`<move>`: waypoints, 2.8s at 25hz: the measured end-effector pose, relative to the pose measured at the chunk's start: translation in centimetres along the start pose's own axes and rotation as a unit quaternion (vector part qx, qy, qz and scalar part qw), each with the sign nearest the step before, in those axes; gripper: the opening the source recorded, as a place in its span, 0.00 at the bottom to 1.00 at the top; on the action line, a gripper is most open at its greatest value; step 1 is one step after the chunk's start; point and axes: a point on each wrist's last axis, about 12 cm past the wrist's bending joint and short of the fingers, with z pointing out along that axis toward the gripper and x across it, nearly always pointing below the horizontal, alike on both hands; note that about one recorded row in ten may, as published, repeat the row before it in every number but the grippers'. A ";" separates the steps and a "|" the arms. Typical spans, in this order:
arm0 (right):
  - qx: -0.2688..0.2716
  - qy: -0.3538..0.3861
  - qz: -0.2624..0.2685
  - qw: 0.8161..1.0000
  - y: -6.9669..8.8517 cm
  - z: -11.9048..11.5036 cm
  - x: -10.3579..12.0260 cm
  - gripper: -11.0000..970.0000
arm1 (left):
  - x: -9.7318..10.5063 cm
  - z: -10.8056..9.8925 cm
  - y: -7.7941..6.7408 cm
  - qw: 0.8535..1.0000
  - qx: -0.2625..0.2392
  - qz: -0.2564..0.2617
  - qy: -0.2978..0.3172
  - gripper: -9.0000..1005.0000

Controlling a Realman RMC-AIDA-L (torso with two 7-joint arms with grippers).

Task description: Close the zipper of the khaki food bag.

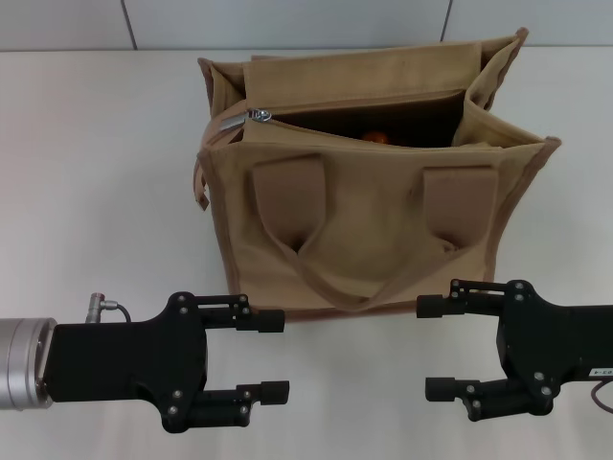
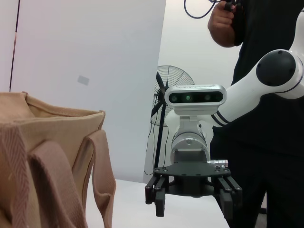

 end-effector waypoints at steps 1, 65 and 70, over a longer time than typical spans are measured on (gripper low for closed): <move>0.000 0.000 0.000 1.000 0.0 0.0 0.0 0.82 | 0.0 0.0 0.0 1.000 0.000 0.000 0.000 0.64; 0.023 -0.011 0.003 1.000 0.4 -0.8 0.4 0.82 | -2.2 -3.1 6.3 0.955 -0.281 0.085 -0.045 0.11; 0.023 -0.023 0.004 0.999 0.5 -0.9 0.1 0.82 | -2.7 -3.6 5.7 0.956 -0.271 0.094 -0.069 0.06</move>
